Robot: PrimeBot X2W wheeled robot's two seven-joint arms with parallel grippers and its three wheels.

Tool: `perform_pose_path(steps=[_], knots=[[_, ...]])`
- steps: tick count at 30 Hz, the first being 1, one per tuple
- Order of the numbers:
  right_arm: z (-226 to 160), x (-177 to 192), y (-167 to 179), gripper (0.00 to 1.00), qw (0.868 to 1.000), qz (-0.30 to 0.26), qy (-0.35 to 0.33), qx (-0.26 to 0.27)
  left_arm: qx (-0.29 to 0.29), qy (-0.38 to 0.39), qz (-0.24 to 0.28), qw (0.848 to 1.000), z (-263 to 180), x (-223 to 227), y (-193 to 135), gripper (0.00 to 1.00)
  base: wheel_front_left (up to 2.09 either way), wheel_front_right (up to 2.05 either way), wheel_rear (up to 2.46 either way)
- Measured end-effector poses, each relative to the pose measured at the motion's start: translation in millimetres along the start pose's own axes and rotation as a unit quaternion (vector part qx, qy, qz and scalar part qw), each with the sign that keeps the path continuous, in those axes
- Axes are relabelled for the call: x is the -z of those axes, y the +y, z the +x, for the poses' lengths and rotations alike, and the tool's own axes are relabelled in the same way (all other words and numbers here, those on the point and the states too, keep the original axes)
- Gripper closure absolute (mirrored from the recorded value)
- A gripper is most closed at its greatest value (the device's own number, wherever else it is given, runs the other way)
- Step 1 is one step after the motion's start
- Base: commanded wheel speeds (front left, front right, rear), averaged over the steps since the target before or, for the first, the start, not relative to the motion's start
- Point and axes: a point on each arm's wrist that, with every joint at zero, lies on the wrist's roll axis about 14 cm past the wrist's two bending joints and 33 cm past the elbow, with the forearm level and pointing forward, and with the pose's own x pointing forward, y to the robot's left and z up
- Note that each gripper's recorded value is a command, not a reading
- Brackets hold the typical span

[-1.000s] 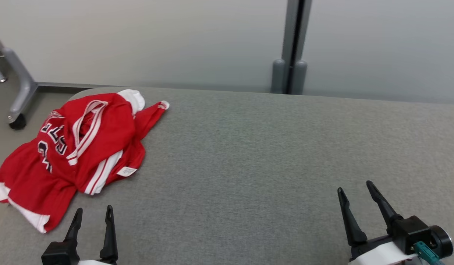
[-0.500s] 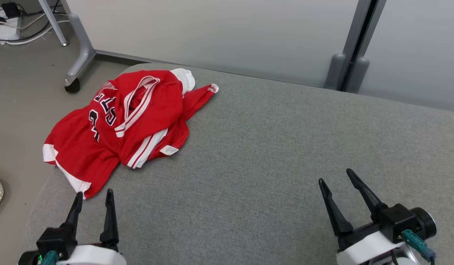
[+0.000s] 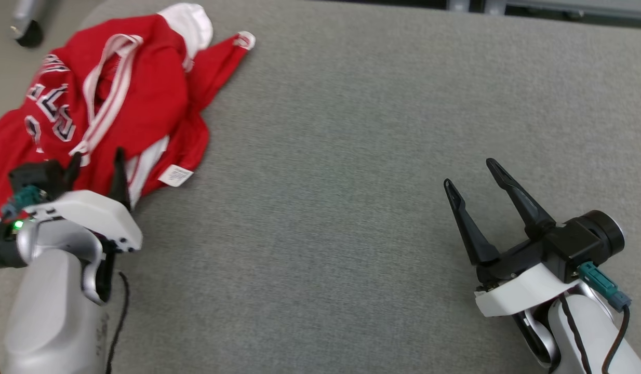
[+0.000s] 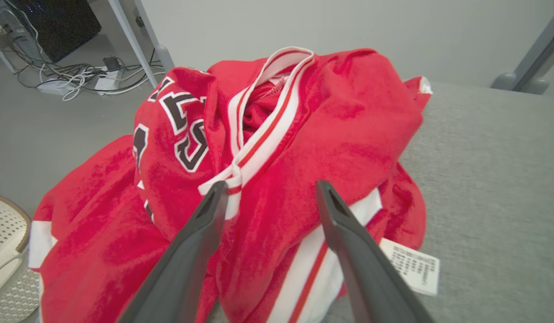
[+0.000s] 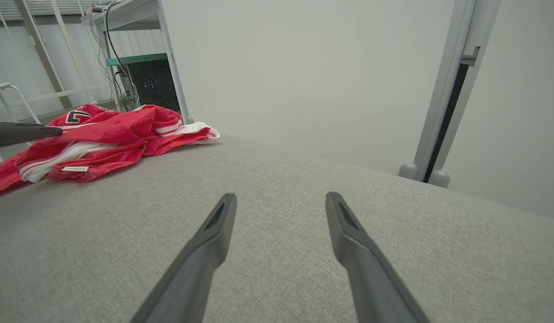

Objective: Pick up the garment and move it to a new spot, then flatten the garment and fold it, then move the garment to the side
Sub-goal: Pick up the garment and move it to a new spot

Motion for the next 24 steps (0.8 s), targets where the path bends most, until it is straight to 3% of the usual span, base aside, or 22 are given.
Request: perform_pose_path(steps=[5, 6, 7, 8, 12, 16, 20, 24], knots=[[-12, 16, -20, 0.0, 0.999, 0.008, 0.021, 0.03, -0.01, 0.09, 0.002, 0.996, 23, 36, -3, 0.0, 0.0, 0.0, 0.0], [-15, 16, -23, 0.0, 0.999, 0.007, 0.023, 0.036, -0.004, 0.105, 0.003, 0.994, 24, 43, -5, 0.27, 0.0, 0.0, 0.0], [-17, 16, -26, 0.0, 0.999, 0.006, 0.024, 0.04, 0.0, 0.113, 0.002, 0.994, 25, 47, -8, 0.46, 0.0, 0.0, 0.0], [-19, 15, -28, 0.0, 0.999, 0.005, 0.023, 0.045, 0.005, 0.116, 0.003, 0.993, 25, 48, -8, 1.0, 0.0, 0.0, 0.0], [-22, 7, -29, 0.0, 0.999, 0.001, 0.017, 0.05, 0.018, 0.112, -0.005, 0.994, 23, 44, -11, 1.0, 0.0, 0.0, 0.0], [-26, -6, -28, 0.0, 0.998, -0.004, 0.004, 0.057, 0.043, 0.038, -0.015, 0.998, 22, 5, -22, 1.0, 0.0, 0.0, 0.0], [-37, -15, -23, 0.0, 0.998, -0.005, 0.0, 0.064, 0.105, -0.054, -0.01, 0.993, 5, -50, -60, 1.0, 0.0, 0.0, 0.0], [-51, -25, -19, 0.0, 0.997, -0.008, -0.006, 0.072, 0.187, -0.134, -0.004, 0.973, -33, -110, -112, 1.0, 0.0, 0.0, 0.0]])
